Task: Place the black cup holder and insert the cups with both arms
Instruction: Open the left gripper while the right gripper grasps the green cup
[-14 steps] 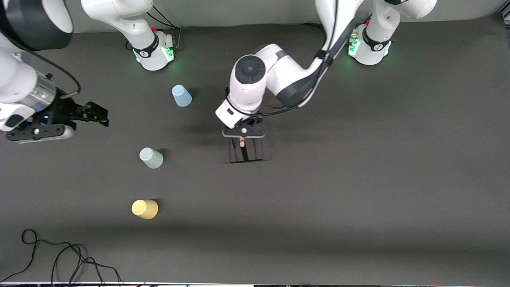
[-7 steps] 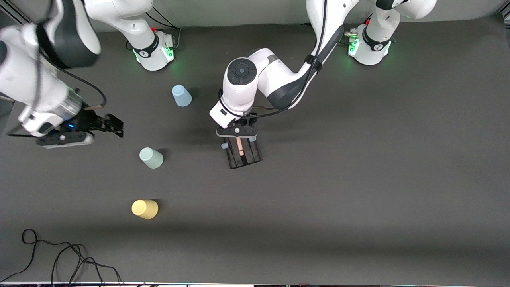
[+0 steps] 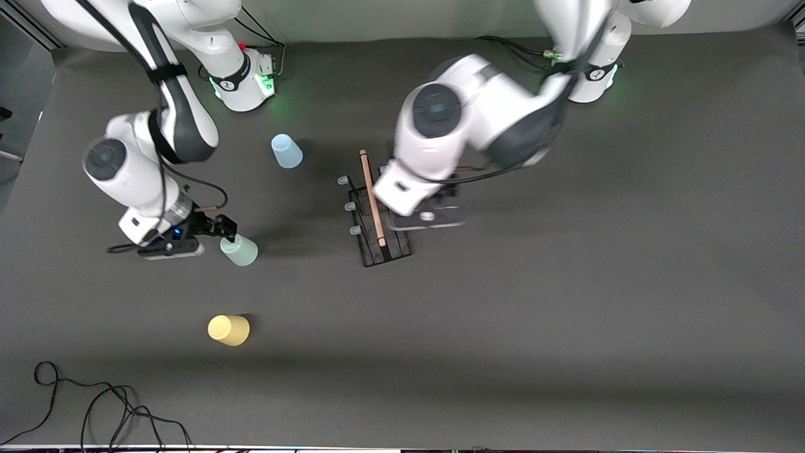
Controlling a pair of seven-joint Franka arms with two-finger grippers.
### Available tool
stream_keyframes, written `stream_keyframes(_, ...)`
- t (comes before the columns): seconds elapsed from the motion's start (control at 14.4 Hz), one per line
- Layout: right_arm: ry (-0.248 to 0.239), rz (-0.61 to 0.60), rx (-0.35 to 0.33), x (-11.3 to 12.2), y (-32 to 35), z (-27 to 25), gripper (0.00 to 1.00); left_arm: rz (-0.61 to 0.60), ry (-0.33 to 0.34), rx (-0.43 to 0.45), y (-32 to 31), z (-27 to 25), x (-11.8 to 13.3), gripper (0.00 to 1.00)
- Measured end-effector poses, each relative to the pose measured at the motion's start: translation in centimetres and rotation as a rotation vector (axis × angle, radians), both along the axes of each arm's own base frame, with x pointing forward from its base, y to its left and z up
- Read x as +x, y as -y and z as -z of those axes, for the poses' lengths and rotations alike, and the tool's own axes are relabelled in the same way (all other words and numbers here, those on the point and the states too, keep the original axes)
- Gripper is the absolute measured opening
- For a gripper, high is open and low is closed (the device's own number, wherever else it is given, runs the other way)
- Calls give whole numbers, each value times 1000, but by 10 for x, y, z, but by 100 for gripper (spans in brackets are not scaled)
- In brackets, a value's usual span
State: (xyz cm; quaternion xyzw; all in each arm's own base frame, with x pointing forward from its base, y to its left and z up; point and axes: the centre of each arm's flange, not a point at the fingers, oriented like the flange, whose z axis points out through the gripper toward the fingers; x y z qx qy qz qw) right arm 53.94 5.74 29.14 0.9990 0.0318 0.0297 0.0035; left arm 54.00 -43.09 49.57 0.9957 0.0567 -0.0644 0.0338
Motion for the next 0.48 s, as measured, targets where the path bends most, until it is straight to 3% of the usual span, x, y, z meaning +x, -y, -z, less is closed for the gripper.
stream_keyframes(0.21, -31, 0, -8, 1, 0, 39, 100, 29, -72, 47, -118, -58, 22, 100)
stream_keyframes(0.48, -69, -1, -14, -2, 1, 62, 100, 99, -76, 55, -277, -102, 49, 100)
